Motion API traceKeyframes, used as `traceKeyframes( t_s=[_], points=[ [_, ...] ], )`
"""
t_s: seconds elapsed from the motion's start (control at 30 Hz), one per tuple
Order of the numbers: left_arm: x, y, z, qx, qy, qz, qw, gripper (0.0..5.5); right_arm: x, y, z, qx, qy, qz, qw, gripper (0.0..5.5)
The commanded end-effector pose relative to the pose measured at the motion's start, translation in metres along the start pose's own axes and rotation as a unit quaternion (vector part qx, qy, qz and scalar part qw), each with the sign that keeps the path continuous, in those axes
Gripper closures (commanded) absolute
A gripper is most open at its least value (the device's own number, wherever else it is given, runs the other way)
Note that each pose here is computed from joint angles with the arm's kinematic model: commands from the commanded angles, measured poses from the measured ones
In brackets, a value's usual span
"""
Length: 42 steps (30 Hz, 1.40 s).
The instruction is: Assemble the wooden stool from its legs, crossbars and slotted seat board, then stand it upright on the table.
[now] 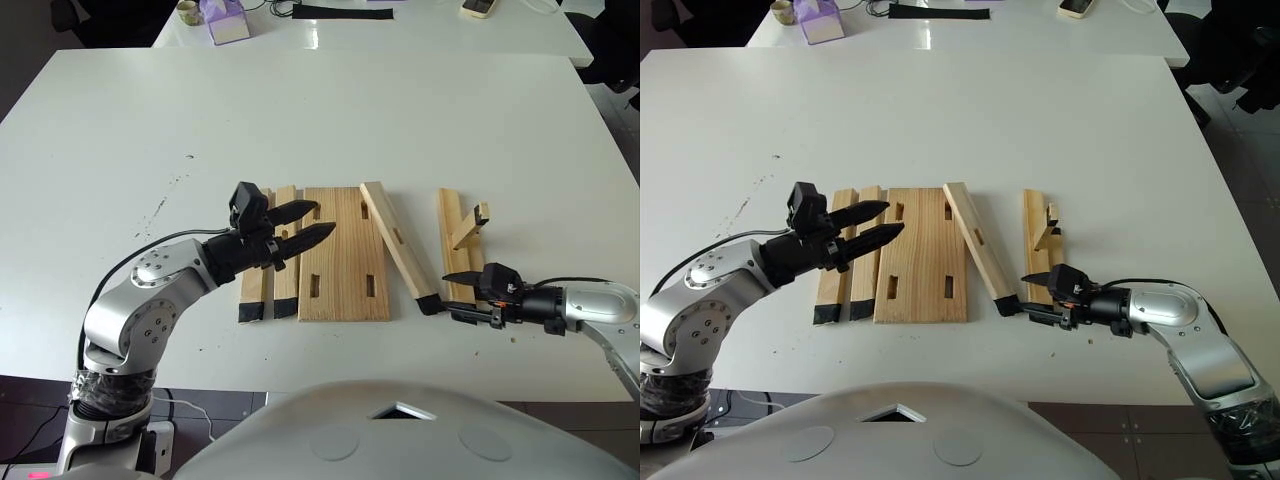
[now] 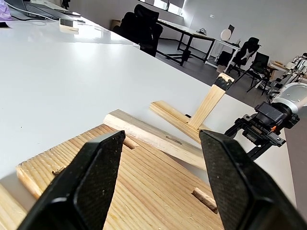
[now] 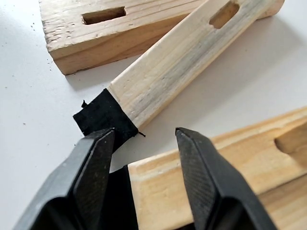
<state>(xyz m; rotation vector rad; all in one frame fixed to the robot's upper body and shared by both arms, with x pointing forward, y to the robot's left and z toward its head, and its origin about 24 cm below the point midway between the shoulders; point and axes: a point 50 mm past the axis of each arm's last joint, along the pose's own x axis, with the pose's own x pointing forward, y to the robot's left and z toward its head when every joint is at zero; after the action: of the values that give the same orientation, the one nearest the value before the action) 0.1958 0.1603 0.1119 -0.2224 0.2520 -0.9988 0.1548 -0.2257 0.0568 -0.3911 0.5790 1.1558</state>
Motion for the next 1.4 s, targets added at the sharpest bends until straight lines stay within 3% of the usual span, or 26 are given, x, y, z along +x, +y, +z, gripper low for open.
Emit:
traceKeyframes(
  t_s=[0.03,0.27,0.43,0.57,0.67,0.97,1.4],
  points=[
    [-0.002,-0.002,-0.001,0.007,0.001,0.012,1.0,2.63,-0.009,-0.003,-0.005,-0.019,0.042,-0.008,0.999,3.16],
    [-0.009,-0.007,-0.008,0.004,-0.003,0.036,0.999,2.63,-0.033,-0.006,0.015,-0.023,0.017,-0.065,0.997,3.16],
    [-0.014,-0.013,-0.013,0.0,-0.009,0.058,0.998,2.63,-0.032,0.019,0.034,0.055,-0.041,-0.142,0.987,2.92],
    [-0.017,-0.016,-0.015,-0.003,-0.013,0.072,0.997,2.63,-0.034,0.022,0.019,0.096,-0.004,-0.209,0.973,2.35],
    [-0.015,-0.017,-0.015,-0.003,-0.017,0.072,0.997,2.63,-0.038,0.013,0.001,0.105,0.029,-0.231,0.967,2.35],
    [-0.009,-0.012,-0.011,0.001,-0.013,0.051,0.999,2.63,-0.028,-0.002,-0.025,0.13,0.032,-0.216,0.967,2.35],
    [-0.008,-0.009,-0.007,0.002,-0.006,0.04,0.999,2.63,-0.018,0.006,-0.03,0.154,0.016,-0.216,0.964,2.35]
  ],
)
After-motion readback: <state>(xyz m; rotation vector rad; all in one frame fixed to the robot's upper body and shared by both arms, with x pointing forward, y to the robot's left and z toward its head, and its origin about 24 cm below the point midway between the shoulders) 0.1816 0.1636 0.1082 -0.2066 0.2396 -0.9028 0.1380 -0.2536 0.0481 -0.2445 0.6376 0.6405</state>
